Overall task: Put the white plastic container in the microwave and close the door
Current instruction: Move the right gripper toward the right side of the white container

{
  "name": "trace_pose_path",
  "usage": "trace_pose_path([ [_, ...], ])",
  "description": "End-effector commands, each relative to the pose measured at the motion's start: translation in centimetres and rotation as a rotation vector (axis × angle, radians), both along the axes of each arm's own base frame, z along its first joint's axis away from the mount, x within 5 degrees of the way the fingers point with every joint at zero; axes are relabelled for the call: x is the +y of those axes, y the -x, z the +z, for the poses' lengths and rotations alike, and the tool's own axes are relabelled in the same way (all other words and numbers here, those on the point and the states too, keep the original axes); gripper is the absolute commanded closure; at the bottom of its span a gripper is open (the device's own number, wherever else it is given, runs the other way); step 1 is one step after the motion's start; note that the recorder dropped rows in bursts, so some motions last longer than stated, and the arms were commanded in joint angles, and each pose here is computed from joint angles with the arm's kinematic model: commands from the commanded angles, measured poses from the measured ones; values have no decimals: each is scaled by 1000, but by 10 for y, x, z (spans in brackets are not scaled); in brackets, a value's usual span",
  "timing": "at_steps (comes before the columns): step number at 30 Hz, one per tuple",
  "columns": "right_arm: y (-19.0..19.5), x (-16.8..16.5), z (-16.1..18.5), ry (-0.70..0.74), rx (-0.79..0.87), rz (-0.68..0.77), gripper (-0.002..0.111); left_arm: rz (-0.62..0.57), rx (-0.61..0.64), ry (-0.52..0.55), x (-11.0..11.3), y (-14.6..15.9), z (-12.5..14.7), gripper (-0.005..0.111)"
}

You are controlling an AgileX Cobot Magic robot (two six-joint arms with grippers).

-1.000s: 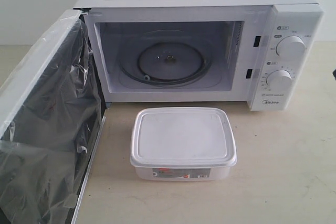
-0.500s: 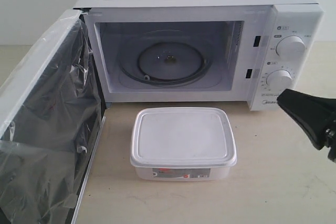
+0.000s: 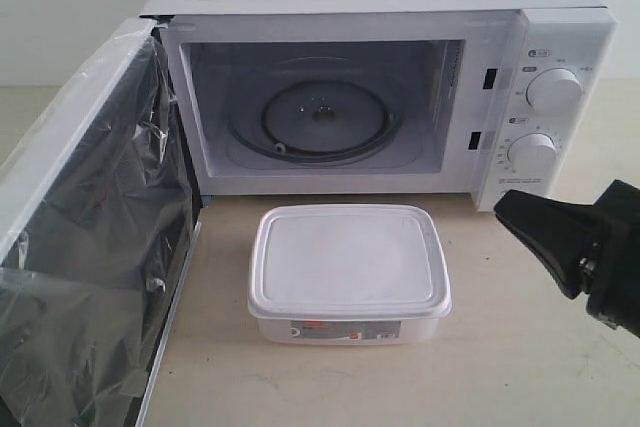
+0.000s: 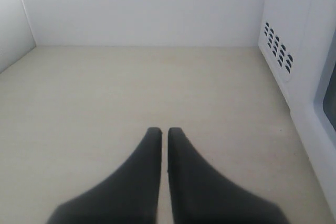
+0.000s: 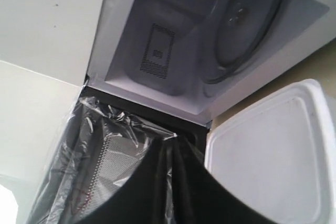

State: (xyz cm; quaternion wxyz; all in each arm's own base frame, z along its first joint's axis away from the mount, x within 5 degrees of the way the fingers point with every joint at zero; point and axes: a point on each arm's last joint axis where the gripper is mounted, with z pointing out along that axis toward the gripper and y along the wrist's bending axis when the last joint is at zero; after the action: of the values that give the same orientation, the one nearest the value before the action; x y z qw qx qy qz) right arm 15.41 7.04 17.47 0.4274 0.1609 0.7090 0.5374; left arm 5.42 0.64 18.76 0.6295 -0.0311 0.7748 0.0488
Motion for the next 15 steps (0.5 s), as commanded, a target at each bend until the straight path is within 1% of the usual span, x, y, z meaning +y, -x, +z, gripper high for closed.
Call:
trace_pose_path([
  [1, -6, 21, 9, 6, -62, -9, 108, 2, -5, 16, 0, 0, -1, 102],
  [3, -8, 32, 9, 37, -29, -26, 108, 2, -5, 16, 0, 0, -1, 102],
  [6, -4, 45, 12, 43, -44, -28, 108, 2, -5, 16, 0, 0, -1, 102],
  [9, -1, 48, 10, 9, 6, -85, 108, 2, -5, 16, 0, 0, -1, 102],
  [15, 6, 57, 0, 1, 80, -131, 108, 2, -5, 16, 0, 0, -1, 102],
])
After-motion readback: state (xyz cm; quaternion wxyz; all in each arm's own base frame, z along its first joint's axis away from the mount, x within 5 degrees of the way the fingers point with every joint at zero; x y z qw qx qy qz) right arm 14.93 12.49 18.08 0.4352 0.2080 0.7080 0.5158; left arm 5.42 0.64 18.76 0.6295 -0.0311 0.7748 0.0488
